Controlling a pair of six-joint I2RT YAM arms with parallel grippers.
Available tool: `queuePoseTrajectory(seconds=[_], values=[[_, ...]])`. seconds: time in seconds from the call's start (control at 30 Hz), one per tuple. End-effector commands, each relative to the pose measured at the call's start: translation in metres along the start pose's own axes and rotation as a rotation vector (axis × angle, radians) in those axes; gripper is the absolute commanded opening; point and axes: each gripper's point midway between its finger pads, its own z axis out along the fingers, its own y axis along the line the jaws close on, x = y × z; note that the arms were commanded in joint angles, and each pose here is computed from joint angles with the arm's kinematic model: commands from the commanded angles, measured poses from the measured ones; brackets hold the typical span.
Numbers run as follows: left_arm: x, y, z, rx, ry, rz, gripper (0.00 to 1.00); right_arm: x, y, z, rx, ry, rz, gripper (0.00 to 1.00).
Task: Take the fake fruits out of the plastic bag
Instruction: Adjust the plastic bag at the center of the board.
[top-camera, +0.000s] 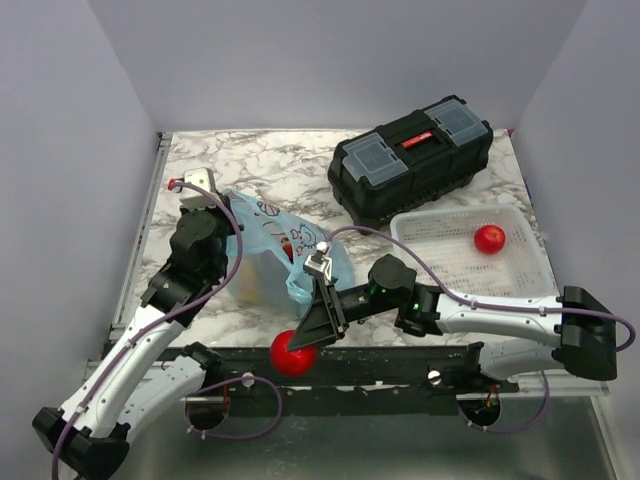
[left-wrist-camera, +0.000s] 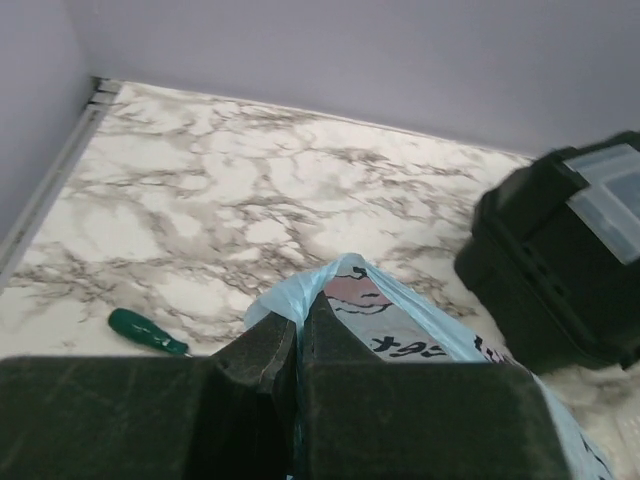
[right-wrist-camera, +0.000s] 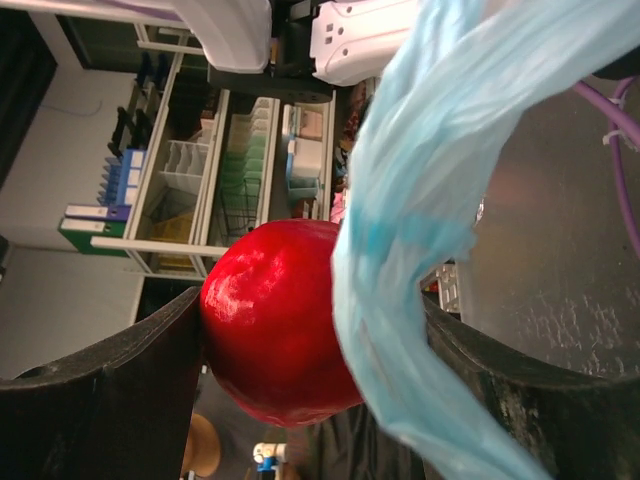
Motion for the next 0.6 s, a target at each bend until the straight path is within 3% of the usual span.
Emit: queuePoseTrajectory(seconds=[0.0, 0.17, 0.37, 0.47, 0.57], values=[[-0.048, 0.032, 0.013, -0.138, -0.135, -0.096, 0.0, 0.008, -0.013, -0.002, 0.041, 0.029, 0.016, 0.01], [-0.067, 0.042, 0.03, -0.172, -0.141, -0.08, 0.0, 0.018, -0.004, -0.004, -0.026, 0.088, 0.01, 0.01], [-0.06, 0.019, 0.045, -0.045, -0.104, -0.07, 0.0, 0.02, -0.001, -0.004, 0.01, 0.119, -0.062, 0.01], [-0.054, 0.023, 0.044, -0.061, -0.081, -0.064, 0.0, 0.018, -0.011, -0.005, 0.074, 0.117, -0.076, 0.01], [-0.049, 0.022, 0.031, -0.033, -0.051, -0.052, 0.0, 0.002, -0.025, -0.014, 0.2, 0.028, -0.131, 0.01]])
